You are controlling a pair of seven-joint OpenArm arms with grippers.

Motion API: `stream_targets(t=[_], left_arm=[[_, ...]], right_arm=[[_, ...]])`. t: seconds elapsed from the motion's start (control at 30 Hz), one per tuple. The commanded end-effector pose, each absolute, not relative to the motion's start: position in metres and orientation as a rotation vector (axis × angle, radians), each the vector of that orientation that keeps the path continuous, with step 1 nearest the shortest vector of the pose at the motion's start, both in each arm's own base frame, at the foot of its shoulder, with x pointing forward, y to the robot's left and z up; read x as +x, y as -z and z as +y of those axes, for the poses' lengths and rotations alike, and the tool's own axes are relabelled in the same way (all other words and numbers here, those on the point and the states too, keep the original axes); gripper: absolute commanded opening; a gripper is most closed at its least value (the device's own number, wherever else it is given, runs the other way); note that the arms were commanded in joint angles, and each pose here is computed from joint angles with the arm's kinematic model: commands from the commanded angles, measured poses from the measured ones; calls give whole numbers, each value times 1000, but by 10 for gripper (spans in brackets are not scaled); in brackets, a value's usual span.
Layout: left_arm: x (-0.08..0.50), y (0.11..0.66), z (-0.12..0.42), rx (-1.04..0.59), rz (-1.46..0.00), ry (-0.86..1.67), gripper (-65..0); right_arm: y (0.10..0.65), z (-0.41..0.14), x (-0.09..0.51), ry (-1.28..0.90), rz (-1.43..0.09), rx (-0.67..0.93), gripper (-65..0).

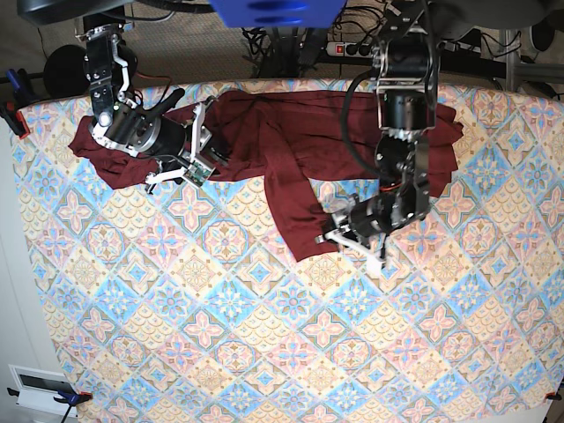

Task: Layout the t-shirt on the table in an organized manner, then fold the t-shirt properly
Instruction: 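Grasp the hanging sleeve with the left gripper and fold it onto the shirt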

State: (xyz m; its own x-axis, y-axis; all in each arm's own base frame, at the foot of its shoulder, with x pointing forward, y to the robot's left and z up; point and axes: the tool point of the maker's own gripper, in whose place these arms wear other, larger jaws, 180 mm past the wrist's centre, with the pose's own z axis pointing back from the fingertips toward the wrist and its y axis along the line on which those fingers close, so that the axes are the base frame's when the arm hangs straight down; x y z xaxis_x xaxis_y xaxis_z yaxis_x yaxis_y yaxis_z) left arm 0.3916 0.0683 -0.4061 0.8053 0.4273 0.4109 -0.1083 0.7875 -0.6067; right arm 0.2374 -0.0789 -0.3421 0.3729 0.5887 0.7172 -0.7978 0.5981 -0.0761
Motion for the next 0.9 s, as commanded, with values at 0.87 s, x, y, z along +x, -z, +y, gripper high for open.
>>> stream_targets(t=[0.87], left_arm=[[262, 284, 224, -717, -909, -537, -650]], right_arm=[[334, -76, 241, -910, -812, 321, -496]])
